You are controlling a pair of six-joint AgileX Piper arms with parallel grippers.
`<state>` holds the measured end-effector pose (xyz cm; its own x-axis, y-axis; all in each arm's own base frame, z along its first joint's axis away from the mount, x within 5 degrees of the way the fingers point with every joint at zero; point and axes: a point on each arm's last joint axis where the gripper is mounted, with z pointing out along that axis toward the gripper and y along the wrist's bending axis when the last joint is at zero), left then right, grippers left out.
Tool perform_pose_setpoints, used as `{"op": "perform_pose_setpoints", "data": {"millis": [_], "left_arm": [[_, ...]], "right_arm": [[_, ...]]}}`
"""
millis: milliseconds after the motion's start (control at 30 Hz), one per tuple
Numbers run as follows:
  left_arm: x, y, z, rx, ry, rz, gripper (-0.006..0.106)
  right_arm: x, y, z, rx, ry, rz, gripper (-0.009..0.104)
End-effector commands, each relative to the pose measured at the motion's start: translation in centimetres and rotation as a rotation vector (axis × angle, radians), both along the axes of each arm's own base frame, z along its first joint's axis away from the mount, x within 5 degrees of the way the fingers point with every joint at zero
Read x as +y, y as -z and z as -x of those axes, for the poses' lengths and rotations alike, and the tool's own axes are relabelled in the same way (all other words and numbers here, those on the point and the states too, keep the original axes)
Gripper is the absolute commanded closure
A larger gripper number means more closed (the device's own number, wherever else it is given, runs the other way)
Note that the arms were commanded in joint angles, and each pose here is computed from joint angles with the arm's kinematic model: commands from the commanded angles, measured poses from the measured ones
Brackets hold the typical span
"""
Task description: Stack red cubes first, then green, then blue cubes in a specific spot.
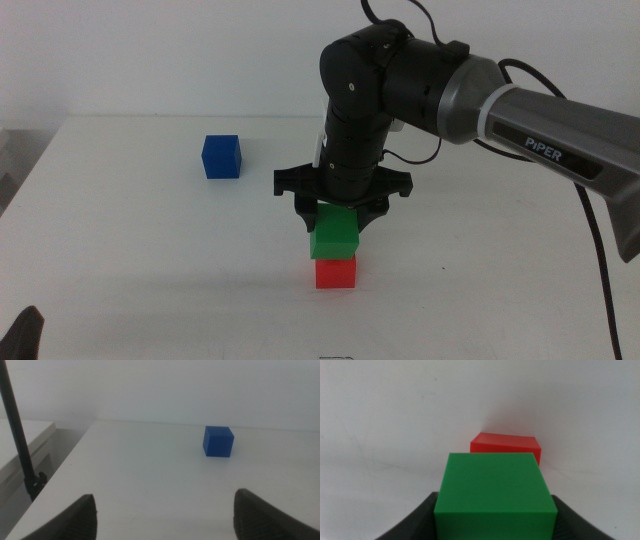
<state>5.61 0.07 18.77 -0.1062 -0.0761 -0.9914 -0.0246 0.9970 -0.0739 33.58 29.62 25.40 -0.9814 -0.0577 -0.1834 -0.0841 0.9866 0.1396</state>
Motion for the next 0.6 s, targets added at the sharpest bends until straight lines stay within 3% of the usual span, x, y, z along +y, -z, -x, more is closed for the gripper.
{"op": "perform_pose_setpoints", "data": {"millis": [0,567], "left_arm": [[0.0,-0.9,0.1,-0.101,-0.001,0.024,0.007],[0.0,-0.9,0.1,-0.101,-0.001,0.024,0.007]], "right_arm": [[-1.0,-3.2,0.7,-0.028,0.007,0.006,0.096],[-0.7,-1.7,0.3,0.011,-0.012,0.015,0.096]]}}
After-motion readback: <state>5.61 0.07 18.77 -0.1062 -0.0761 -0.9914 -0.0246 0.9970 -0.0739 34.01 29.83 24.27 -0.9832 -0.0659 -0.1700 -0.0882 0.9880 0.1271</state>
